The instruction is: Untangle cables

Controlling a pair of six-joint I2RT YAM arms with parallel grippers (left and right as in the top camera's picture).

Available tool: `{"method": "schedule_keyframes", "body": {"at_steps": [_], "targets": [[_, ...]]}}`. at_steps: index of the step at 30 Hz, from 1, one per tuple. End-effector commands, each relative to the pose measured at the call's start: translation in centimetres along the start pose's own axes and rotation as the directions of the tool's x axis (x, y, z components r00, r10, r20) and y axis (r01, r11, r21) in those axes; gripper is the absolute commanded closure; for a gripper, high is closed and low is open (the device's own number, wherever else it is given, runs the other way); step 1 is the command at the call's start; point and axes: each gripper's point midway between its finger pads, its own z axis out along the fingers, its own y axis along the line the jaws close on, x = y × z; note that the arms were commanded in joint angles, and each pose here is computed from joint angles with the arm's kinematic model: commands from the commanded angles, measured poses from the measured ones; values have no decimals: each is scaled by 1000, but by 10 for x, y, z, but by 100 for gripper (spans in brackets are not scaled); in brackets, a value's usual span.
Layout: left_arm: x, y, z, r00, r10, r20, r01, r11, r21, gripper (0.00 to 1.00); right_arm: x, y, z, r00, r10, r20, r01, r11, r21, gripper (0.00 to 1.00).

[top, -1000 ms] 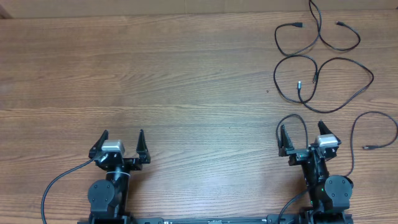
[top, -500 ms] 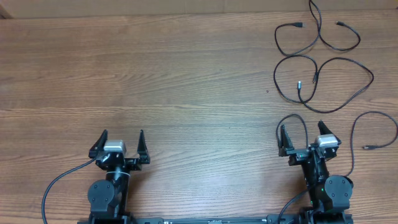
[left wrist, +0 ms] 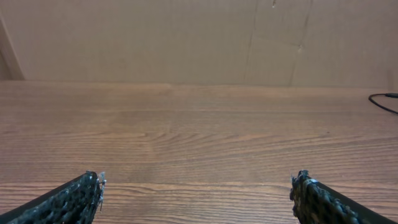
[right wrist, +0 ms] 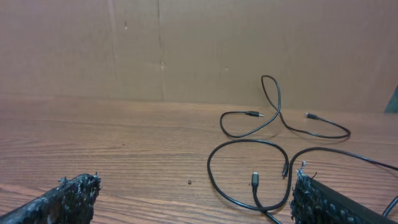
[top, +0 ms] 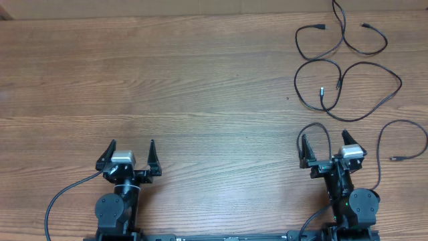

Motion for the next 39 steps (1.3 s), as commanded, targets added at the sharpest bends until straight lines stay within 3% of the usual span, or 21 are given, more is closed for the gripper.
{"method": "schedule_keyframes", "body": {"at_steps": [1, 39], "targets": [[0, 2, 0, 1000, -15, 6, 15, 1000, -11, 0, 1, -1, 0, 1000, -1, 7, 1, 1000, 8, 0], [-1, 4, 0, 1000, 7, 8, -7, 1000, -16, 0, 1, -1, 0, 1000, -1, 7, 1, 1000, 8, 0]]}}
